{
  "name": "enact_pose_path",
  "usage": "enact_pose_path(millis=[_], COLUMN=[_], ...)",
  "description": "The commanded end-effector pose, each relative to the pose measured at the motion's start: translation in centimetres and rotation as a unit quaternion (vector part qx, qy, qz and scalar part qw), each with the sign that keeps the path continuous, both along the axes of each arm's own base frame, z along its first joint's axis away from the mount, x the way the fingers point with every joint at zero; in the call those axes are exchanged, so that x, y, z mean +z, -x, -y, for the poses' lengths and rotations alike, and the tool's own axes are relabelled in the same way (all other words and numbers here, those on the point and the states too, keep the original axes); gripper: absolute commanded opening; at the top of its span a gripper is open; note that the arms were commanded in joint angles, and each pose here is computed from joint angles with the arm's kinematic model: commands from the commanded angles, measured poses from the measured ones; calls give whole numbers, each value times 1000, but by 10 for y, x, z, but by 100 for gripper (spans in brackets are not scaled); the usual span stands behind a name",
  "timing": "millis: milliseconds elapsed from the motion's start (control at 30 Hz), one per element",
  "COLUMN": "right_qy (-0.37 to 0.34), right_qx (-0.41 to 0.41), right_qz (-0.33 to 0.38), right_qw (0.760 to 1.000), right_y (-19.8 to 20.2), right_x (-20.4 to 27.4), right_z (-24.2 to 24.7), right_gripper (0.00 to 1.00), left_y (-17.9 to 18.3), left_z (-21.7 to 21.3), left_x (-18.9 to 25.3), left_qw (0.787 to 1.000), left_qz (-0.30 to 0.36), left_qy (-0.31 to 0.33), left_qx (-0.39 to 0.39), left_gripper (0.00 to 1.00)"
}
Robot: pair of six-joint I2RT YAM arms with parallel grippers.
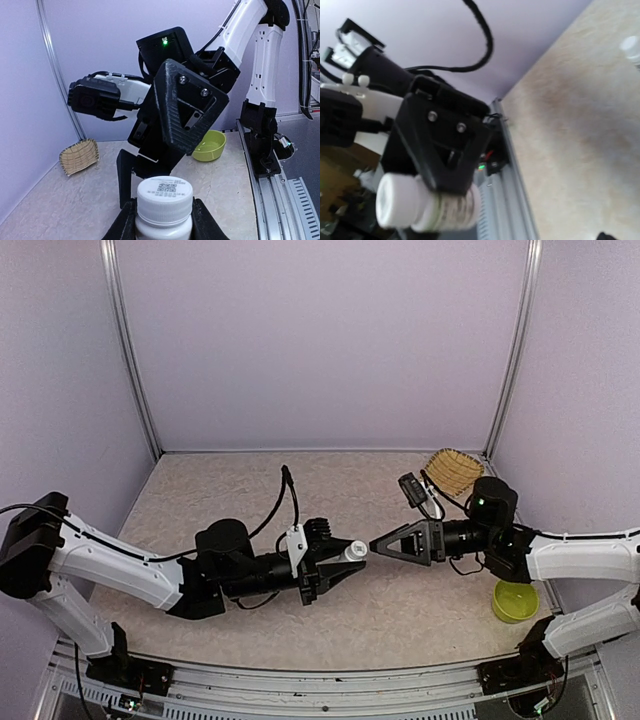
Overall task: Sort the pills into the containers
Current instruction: Pass from the left arm to the right
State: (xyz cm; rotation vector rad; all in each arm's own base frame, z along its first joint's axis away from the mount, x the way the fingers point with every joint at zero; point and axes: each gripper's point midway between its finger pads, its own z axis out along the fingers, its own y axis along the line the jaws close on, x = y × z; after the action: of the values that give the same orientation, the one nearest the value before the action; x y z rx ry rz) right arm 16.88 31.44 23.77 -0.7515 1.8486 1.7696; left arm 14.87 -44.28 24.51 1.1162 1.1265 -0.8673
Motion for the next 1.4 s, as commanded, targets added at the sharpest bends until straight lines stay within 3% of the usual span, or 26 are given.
enact_pose_path(millis=[0,633,1100,1367], right_qy=[-44,-65,-89,-97], right_qx=[45,130,150,159], right_qz=[-8,-49,-68,-80], right_qw=[998,988,982,979], right_y=[15,46,53,54], right_x=[25,17,17,15], right_z=[-15,-50,-46,-46], right_gripper=[100,98,78,50], left_y=[15,20,23,21], left_z=[7,13,1,-1], left_x=[14,8,5,3], left_qw=[999,997,996,996], left_qz=[32,80,87,90], left_qy=[28,14,20,18], left_qx=[-29,-12,-4,6], left_gripper=[0,0,0,0])
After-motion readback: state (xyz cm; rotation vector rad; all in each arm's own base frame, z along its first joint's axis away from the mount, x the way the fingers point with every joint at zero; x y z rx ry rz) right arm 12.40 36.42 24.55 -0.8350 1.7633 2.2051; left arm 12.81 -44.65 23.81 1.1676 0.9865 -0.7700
